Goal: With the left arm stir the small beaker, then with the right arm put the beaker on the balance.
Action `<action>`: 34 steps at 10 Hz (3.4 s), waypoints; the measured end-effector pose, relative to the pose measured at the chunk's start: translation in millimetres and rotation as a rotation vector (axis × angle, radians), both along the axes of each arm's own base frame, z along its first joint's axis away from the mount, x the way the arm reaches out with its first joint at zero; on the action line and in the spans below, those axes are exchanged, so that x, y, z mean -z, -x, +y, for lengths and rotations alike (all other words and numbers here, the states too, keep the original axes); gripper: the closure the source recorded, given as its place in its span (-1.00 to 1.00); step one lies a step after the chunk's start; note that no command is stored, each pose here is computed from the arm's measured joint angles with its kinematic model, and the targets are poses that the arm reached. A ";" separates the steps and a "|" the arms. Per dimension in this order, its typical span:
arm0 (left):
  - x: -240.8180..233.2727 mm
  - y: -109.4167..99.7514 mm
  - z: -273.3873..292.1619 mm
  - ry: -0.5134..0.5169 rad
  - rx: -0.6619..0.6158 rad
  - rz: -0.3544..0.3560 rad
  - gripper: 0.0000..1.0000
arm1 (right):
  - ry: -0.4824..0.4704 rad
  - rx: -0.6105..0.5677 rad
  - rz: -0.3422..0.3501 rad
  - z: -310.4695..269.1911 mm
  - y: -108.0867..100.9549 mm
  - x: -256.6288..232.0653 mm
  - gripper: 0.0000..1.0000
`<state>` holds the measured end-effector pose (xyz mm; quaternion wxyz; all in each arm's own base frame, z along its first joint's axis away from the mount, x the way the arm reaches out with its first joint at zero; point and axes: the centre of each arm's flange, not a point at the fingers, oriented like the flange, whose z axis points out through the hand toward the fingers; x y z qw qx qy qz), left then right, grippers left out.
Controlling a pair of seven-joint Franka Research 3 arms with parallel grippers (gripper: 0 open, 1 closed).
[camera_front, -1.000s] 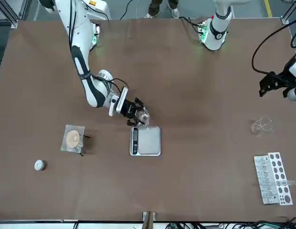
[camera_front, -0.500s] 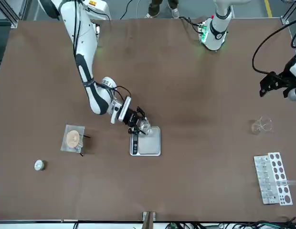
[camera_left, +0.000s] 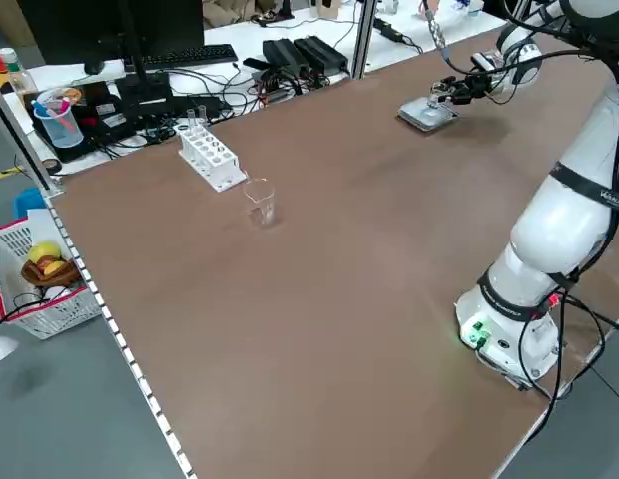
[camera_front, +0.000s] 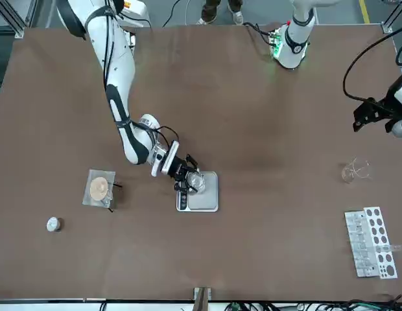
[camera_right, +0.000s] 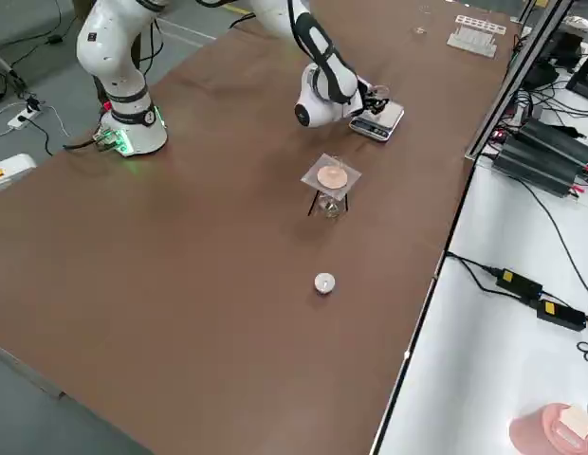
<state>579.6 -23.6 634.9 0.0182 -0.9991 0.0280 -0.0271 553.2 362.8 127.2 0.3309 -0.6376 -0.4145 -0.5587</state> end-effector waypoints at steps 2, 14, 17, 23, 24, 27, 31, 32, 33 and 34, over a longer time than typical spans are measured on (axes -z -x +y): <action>0.1 -0.1 0.5 0.000 -0.001 0.000 -0.99 | 0.000 0.006 -0.004 -1.3 -5.4 2.7 -0.16; 0.3 -0.9 0.9 0.000 -0.001 -0.003 -0.99 | 0.022 0.029 0.015 -13.7 -8.6 11.9 -1.00; 0.3 -0.9 1.1 0.000 -0.001 -0.004 -0.99 | 0.031 0.027 0.036 -16.9 0.2 20.1 -1.00; 0.3 -1.0 1.7 0.000 -0.001 -0.004 -0.99 | 0.023 0.050 0.050 -47.6 11.1 -14.7 -1.00; 0.4 -1.0 1.7 0.000 0.000 -0.003 -0.99 | 0.030 0.034 0.045 -53.5 11.4 -29.9 -1.00; 0.4 -1.1 1.6 0.000 0.001 -0.004 -0.99 | 0.136 0.042 0.029 -71.3 14.0 -92.7 -1.00; 0.3 -1.1 1.6 0.000 0.001 -0.004 -0.99 | 0.309 0.132 0.087 -96.1 21.6 -204.2 -1.00; 0.4 -1.2 1.6 0.000 0.001 -0.004 -0.99 | 0.339 0.158 0.132 -99.0 22.7 -224.5 -1.00; 0.4 -1.2 1.6 0.000 0.001 -0.004 -0.99 | 0.353 0.181 0.175 -100.9 21.4 -239.4 -1.00; 0.4 -1.2 1.6 0.000 0.001 -0.004 -0.99 | 0.354 0.204 0.223 -102.5 19.1 -248.4 -1.00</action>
